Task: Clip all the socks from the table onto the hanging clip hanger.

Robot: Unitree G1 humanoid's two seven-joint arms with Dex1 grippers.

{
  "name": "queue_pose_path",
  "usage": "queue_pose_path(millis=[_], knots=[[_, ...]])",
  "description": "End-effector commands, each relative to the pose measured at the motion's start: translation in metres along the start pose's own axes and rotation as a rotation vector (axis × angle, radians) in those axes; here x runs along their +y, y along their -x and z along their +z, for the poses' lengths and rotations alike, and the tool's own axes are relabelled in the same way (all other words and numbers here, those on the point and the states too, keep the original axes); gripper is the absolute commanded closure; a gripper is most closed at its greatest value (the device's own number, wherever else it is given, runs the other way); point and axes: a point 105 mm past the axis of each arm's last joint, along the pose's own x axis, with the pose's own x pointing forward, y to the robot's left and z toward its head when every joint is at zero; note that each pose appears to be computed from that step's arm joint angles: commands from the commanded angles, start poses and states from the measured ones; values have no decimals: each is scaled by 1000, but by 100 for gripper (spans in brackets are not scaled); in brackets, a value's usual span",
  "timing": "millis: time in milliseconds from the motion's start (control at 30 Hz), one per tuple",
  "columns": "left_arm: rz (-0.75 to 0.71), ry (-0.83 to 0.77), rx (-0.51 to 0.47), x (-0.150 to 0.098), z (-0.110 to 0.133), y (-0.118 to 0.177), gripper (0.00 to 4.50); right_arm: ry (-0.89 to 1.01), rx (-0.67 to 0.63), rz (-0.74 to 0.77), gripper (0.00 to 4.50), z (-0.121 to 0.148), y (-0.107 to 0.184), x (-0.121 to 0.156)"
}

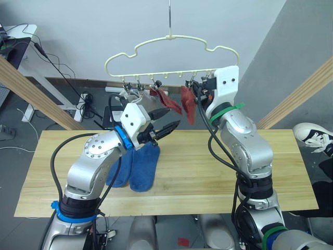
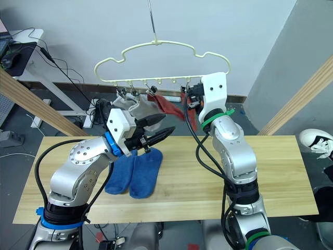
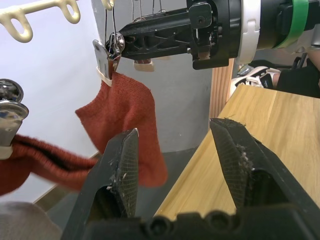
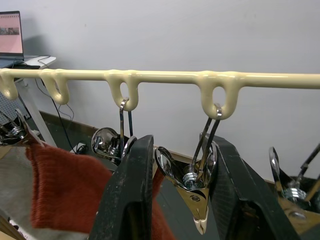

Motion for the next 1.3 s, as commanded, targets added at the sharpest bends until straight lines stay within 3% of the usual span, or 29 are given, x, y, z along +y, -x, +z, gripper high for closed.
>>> queue_pose_path(millis=[33,200,433,600,733,833,1000,1100,1300], knots=[[-24,-36,-35,-6,10,-1,197,13,-70,4,300,17,0,2],[-24,-35,-33,-7,9,0,197,14,-78,2,300,18,0,1],[-22,-34,-27,-7,7,1,197,13,-83,2,442,19,0,1],[18,-40,-5,-5,-1,4,197,8,-83,1,449,19,0,0],[113,-11,62,-5,-27,12,197,7,-79,4,449,18,0,0],[232,87,138,-6,-57,24,143,8,-77,5,450,18,0,-1],[343,208,312,-21,-119,36,1,10,-68,13,450,17,1,-1],[450,287,372,-17,-144,40,1,12,-66,20,450,17,0,0],[533,326,446,-8,-168,45,1,13,-59,22,450,16,1,0]])
